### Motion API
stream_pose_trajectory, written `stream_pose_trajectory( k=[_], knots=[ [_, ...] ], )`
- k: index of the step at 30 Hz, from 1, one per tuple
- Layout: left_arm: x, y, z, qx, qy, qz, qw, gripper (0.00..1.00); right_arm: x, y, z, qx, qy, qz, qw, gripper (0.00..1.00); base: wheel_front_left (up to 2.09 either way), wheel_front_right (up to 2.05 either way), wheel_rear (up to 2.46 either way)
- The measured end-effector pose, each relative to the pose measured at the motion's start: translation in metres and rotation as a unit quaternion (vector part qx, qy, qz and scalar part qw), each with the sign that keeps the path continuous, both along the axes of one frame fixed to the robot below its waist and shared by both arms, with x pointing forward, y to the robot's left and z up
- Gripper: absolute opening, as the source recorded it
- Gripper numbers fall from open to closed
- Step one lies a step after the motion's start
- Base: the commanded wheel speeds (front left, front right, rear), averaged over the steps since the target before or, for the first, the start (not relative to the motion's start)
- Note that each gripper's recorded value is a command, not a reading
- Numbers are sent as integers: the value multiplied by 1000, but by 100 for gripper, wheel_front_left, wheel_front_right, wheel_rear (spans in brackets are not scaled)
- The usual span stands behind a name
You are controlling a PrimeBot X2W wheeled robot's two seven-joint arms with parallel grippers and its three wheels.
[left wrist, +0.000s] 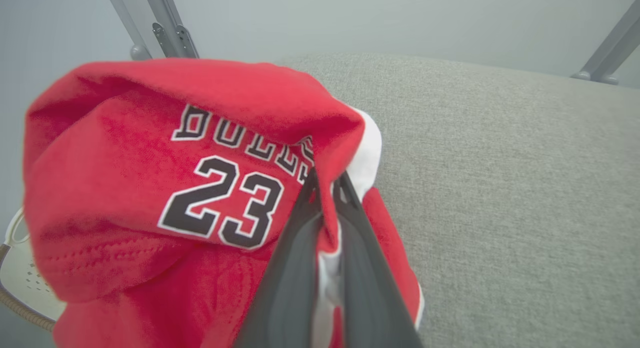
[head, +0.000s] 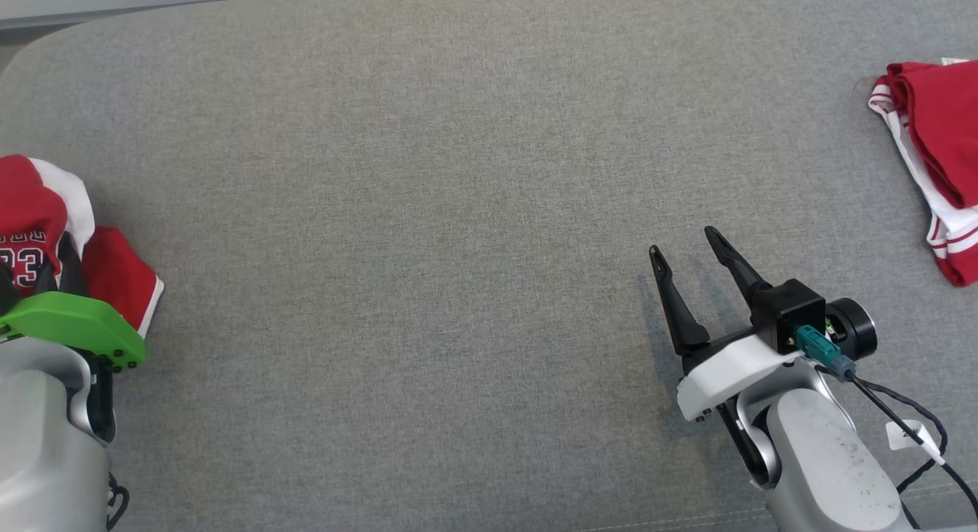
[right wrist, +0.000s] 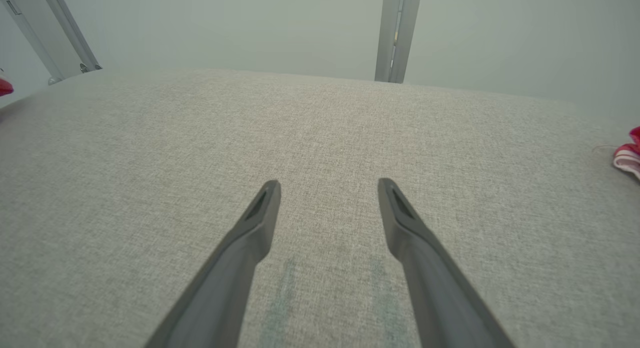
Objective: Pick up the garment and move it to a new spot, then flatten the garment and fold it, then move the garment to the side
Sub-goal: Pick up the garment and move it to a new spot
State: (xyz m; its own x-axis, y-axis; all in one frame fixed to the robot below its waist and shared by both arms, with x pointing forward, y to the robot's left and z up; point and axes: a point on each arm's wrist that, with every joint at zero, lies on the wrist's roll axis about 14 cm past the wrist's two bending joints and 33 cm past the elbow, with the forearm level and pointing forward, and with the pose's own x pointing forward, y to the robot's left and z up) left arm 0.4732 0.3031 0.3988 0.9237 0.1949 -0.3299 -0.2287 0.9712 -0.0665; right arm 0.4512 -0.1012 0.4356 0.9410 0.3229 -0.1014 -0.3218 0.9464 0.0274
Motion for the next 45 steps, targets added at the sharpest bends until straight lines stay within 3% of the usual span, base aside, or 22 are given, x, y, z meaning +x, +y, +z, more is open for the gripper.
stream_pose_trajectory(
  k=[8, 15, 18, 20, 21, 24, 27, 28, 30, 32, 34, 39, 45],
  knots=[
    [7, -58, 58, 1, -106, -87, 991, 0, -11, 5, 17, 12, -14, 1, 1000, 100, 0, 0, 0],
    [10, -163, 120, -21, -200, -214, 956, 0, -25, -2, 29, 16, -24, -9, 1000, 100, 0, 0, 0],
    [-1, -225, 133, -48, -217, -290, 931, 0, -31, -11, 32, 16, -26, -22, 999, 100, 0, 0, 0],
    [-16, -273, 141, -64, -223, -358, 905, 0, -34, -17, 34, 15, -28, -29, 999, 100, 0, 0, 0],
    [-16, -273, 141, -64, -223, -358, 905, 0, -34, -17, 34, 15, -28, -29, 999, 100, 0, 0, 0],
    [-49, -343, 160, -90, -236, -463, 850, 0, -39, -26, 36, 15, -29, -42, 999, 100, 0, 0, 0],
    [-81, -390, 180, -113, -252, -538, 797, 0, -43, -36, 38, 13, -32, -56, 998, 100, 0, 0, 0],
    [-89, -400, 185, -118, -255, -556, 783, 0, -44, -38, 39, 14, -33, -60, 998, 100, 0, 0, 0],
    [-97, -410, 187, -123, -253, -575, 769, 0, -47, -44, 39, 13, -33, -69, 997, 100, 0, 0, 0],
    [-98, -411, 177, -117, -238, -583, 768, 0, -49, -49, 40, 12, -34, -76, 996, 100, 0, 0, 0],
    [-90, -403, 161, -106, -217, -579, 778, 0, -51, -55, 41, 12, -35, -85, 996, 100, 0, 0, 0],
    [-72, -371, 128, -82, -177, -544, 816, 0, -51, -58, 41, 13, -35, -90, 995, 100, 0, 0, 0],
    [-66, -309, 63, 1, -91, -507, 857, 0, -50, -51, 44, 15, -40, -81, 996, 100, 0, 0, 0]
  ],
)
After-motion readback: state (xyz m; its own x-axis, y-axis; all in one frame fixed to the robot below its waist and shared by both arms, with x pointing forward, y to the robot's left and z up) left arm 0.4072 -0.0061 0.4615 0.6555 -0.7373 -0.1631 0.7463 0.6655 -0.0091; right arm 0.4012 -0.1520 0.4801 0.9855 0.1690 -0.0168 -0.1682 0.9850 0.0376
